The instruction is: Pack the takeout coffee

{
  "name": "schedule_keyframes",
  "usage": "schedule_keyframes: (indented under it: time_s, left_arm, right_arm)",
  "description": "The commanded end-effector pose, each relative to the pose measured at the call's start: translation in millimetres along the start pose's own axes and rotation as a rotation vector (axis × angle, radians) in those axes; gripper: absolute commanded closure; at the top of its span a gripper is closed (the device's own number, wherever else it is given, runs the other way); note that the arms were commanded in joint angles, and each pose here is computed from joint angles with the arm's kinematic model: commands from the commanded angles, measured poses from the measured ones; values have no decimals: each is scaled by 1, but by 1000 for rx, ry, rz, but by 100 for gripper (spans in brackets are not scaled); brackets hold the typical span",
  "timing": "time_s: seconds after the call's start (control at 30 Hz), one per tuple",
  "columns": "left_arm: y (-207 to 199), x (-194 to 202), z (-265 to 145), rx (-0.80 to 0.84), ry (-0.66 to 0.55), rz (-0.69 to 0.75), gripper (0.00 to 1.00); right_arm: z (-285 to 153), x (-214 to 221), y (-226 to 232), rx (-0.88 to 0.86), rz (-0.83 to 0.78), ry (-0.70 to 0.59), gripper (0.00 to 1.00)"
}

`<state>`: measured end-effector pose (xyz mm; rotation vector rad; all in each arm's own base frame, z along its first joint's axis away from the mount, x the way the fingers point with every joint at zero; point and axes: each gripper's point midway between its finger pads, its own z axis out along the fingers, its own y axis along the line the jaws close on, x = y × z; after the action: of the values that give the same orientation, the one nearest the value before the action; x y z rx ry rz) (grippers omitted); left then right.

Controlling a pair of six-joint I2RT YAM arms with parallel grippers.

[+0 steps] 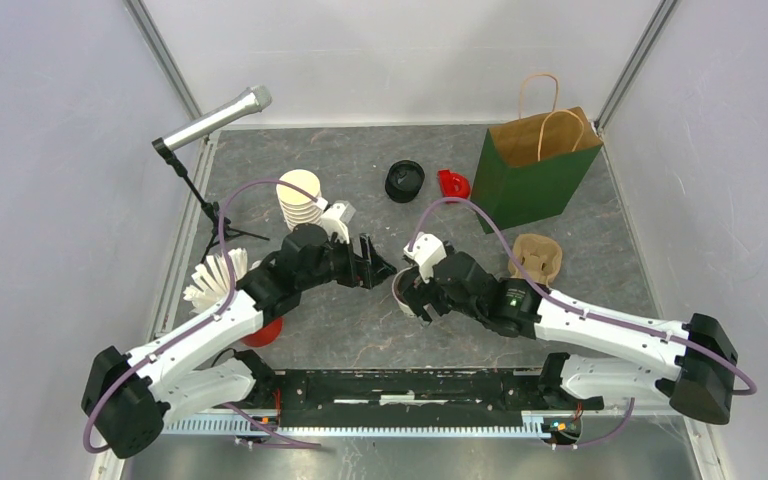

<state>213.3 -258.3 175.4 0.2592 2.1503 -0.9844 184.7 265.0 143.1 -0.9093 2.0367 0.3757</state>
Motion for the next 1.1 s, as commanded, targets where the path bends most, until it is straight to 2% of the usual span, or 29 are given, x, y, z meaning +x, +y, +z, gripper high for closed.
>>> schedule_keyframes:
  time_s: [0.0,0.27,0.47,0.6,0.8,0.87,1.07]
  left_arm:
    - [-5,-5,5,34,-29,-26,16]
    - [-1,2,13,35,1,-22,23]
    - [0,10,17,50,26,-13,23]
    - [-3,9,21,75,23,-9,24]
    - [-6,13,27,103,42,-8,26]
    - [-8,12,28,112,44,5,25]
    - [-11,11,28,140,46,68,15]
  right_arm:
    - [-3,-20,1,-10,18,-48,5]
    - [-8,-17,-3,5,36,-67,2]
    - [-7,-12,-8,18,45,-67,2]
    - [-4,-3,-9,25,47,-54,3]
    - [-4,-3,-7,12,66,-72,11]
    - [-6,-7,-4,-6,77,-86,11]
    - [-17,-23,-6,-15,98,-154,10]
